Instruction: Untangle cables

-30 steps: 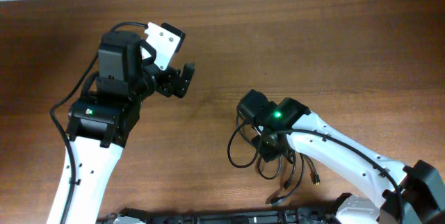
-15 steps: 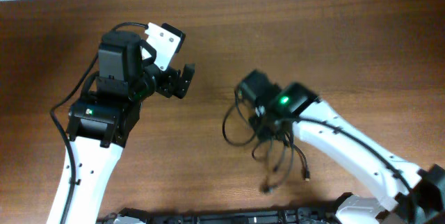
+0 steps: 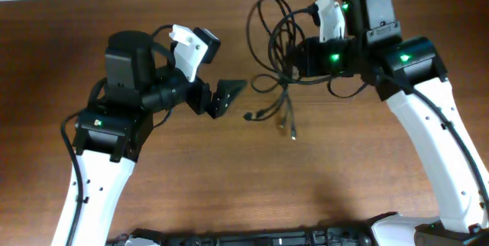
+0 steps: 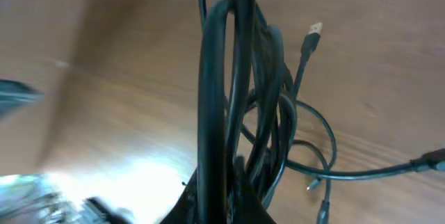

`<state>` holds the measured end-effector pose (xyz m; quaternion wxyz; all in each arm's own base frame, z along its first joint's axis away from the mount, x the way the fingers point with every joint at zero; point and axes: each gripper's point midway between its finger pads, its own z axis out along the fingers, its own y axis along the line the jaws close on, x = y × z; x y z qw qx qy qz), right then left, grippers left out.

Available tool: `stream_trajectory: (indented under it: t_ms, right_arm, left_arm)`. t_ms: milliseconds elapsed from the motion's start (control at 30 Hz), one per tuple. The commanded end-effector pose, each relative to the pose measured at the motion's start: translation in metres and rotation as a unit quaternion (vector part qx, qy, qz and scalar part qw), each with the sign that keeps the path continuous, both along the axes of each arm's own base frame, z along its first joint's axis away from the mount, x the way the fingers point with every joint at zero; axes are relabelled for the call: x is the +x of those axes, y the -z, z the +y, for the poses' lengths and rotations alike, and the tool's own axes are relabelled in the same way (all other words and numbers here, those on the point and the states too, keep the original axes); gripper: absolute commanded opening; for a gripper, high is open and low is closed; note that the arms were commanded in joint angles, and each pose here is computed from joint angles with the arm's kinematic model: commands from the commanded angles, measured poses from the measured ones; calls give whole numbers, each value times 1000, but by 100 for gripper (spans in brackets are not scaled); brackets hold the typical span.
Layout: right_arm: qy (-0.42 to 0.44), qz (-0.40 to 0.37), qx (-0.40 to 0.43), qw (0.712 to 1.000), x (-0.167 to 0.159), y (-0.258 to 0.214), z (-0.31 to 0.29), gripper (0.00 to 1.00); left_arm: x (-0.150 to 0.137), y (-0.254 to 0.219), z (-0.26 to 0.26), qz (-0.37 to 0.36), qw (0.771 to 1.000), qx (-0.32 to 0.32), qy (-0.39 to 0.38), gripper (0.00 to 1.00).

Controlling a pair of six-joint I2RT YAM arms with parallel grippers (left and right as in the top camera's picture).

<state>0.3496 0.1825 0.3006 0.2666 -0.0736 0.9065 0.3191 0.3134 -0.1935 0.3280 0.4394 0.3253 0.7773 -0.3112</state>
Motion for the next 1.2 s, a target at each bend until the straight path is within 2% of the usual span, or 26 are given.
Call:
stream_trajectory:
  t_ms: [0, 167, 233, 367, 567, 700, 900, 1033, 1167]
  right_arm:
    - [-82, -33, 107, 990, -15, -48, 24, 4]
    - [-162, -74, 187, 966, -26, -85, 39, 4]
    - [-171, -84, 194, 962, -26, -90, 41, 4]
    - [-180, -80, 202, 959, -30, -92, 42, 4]
    - [-191, -77, 211, 955, -34, -94, 44, 4]
    - [-198, -76, 216, 953, -37, -96, 45, 4]
    - [-198, -78, 213, 954, -36, -95, 44, 4]
    - [-177, -79, 195, 961, -30, -88, 41, 4]
    - [-170, -80, 189, 964, -27, -87, 39, 4]
  left_arm:
    - [-7, -6, -6, 11, 999, -24, 24, 99]
    - [-2, 0, -8, 25, 999, -27, 20, 99]
    - [0, 0, -10, 36, 998, -38, 21, 99]
    - [1, -14, -28, -8, 998, -47, 45, 99]
    - [25, 6, -39, -32, 999, 18, -28, 99]
    - [45, 16, -23, -42, 993, 58, -97, 99]
    - [49, 8, -24, -55, 992, 48, -98, 99]
    - [38, 1, -34, -55, 996, 27, -63, 99]
    - [33, -8, -31, -66, 996, 21, -63, 99]
